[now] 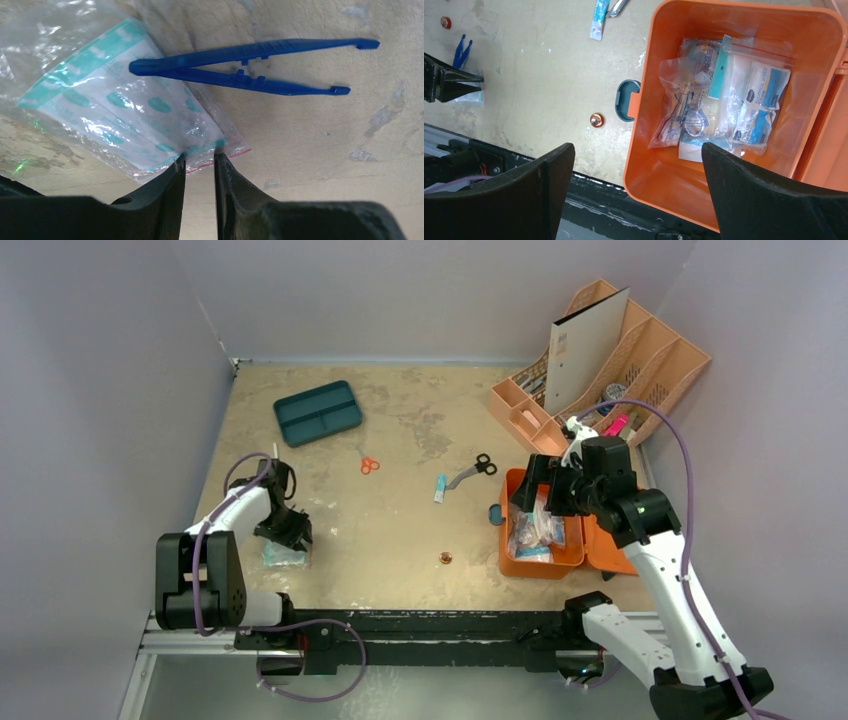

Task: Organize the medicine kit
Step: Move the medical item to the center of the board.

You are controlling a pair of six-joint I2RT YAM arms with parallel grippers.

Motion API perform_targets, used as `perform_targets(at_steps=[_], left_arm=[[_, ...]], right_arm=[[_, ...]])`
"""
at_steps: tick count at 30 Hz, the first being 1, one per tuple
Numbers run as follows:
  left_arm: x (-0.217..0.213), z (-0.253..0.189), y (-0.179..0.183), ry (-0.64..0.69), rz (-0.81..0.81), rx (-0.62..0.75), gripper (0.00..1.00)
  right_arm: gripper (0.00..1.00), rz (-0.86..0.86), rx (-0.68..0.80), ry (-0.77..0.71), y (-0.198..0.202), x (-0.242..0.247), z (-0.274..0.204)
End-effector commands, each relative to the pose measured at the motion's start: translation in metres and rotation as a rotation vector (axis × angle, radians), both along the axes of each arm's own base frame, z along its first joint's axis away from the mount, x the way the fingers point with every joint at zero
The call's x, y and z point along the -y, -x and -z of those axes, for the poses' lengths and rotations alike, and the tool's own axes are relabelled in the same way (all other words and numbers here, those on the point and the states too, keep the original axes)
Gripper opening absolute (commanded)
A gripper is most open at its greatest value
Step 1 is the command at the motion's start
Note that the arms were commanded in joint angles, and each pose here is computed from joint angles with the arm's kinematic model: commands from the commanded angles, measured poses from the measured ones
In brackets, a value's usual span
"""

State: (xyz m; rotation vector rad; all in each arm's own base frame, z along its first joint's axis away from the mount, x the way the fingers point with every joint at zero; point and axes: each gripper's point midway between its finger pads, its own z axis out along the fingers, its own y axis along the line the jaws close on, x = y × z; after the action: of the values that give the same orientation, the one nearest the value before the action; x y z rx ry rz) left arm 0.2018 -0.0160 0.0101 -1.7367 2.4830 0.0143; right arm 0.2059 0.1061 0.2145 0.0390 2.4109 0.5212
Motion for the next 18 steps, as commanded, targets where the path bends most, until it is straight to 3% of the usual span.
perform_targets(at_steps=[1,11,18], left_arm=[[0.022,0.000,-0.015,0.076,0.081,0.055,0.25],[0.099,-0.013,-0.023,0.104,0.260,0.103,0.25],[0.139,-0.052,-0.048,0.139,0.412,0.235,0.31]], right_arm=[[0.99,-0.010,0.070,0.015,-0.007,0.003,-0.022],[0.99,-0.029,0.045,0.002,0.003,0.000,-0.015],[0.99,-0.020,0.047,0.009,0.009,0.004,-0.017]])
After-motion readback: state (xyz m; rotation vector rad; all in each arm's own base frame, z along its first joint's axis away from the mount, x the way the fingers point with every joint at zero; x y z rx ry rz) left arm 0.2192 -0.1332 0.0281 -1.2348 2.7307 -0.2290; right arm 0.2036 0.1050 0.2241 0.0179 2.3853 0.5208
